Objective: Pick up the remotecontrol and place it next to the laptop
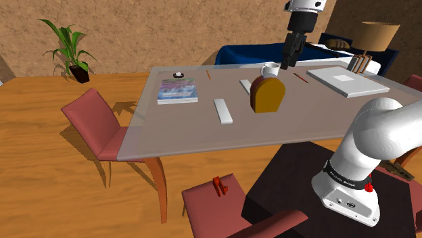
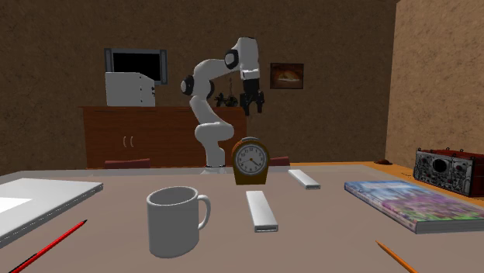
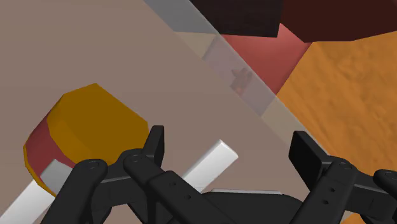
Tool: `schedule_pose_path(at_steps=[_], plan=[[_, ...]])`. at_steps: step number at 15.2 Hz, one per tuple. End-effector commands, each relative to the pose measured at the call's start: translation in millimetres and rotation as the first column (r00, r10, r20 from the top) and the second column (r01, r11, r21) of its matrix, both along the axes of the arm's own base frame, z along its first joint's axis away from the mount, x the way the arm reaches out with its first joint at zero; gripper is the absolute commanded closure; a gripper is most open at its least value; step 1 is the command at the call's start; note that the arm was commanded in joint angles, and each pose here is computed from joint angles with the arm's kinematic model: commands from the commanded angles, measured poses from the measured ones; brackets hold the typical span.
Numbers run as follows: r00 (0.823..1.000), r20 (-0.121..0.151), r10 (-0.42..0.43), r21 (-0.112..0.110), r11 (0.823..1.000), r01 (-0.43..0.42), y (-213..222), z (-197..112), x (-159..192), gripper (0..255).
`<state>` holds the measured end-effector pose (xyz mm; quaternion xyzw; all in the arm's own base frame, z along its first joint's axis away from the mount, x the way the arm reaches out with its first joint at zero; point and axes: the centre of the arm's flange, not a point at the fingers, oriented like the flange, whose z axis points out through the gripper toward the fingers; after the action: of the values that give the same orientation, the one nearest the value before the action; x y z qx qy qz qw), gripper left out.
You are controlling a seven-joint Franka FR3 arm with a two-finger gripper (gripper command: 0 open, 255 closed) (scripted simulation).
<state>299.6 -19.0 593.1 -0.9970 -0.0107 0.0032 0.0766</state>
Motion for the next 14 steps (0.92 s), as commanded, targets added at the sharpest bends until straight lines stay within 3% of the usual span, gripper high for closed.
schedule_pose_path(at_steps=[1, 14], plan=[[1.0, 0.0, 0.0, 0.0, 1.0, 0.0, 0, 0, 0, 0], [0.98, -0.009, -0.198, -0.049, 0.979, 0.197, -78, -83, 120, 0]])
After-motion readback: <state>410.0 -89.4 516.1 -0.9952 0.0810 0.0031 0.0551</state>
